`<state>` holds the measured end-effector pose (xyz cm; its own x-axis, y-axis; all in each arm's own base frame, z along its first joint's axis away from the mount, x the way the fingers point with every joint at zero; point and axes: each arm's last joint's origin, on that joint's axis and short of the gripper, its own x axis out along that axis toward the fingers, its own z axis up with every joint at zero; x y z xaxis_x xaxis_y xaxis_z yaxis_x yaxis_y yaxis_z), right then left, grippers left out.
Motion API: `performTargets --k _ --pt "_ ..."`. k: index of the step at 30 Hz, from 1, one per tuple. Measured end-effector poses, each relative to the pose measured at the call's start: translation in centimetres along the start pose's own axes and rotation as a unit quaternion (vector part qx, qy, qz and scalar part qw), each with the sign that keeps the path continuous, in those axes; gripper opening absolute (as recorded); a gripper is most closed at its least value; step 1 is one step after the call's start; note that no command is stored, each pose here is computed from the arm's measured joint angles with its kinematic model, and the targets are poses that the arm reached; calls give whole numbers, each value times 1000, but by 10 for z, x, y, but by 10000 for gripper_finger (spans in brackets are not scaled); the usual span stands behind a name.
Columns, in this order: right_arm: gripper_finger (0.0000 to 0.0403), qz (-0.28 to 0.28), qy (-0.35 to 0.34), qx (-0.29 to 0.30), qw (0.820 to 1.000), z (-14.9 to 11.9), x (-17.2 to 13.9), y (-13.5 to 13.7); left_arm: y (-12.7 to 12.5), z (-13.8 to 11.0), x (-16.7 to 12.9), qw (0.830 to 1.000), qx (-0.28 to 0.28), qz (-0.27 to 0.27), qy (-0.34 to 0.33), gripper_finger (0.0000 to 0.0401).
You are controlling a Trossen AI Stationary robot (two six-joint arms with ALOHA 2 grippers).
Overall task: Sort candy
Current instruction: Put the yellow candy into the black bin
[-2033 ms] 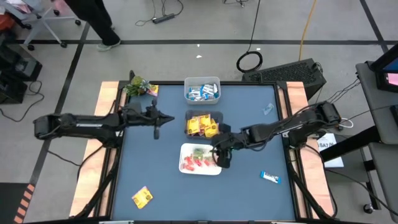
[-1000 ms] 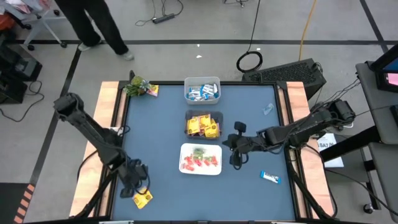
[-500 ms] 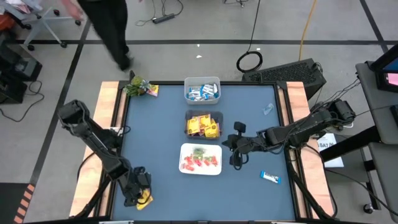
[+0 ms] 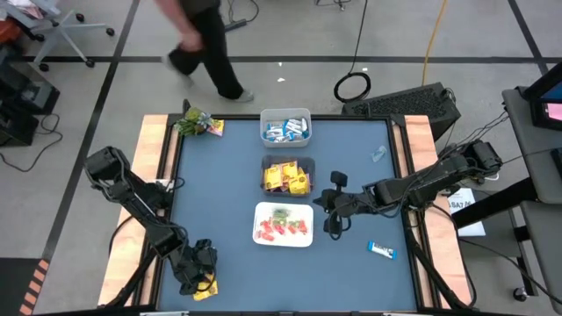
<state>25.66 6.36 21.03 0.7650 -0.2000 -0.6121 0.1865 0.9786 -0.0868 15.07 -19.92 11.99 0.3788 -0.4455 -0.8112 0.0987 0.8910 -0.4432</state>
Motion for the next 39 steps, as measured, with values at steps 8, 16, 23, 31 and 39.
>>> performTargets --k 8,16,23,31,39 --pt "0 0 0 -1 1000 0 0 0 3 1 -3 999 28 -6 23 14" --pt "0 -1 0 1 1000 0 0 0 3 3 -43 995 11 23 101 70" --pt "0 -1 0 -2 1000 0 0 0 -15 -13 -55 993 -31 5 114 175" --pt "0 -1 0 -14 1000 0 0 0 -21 -41 -55 985 94 47 135 219" --pt "0 -1 0 -12 1000 0 0 0 -44 -30 -37 974 203 76 62 219"
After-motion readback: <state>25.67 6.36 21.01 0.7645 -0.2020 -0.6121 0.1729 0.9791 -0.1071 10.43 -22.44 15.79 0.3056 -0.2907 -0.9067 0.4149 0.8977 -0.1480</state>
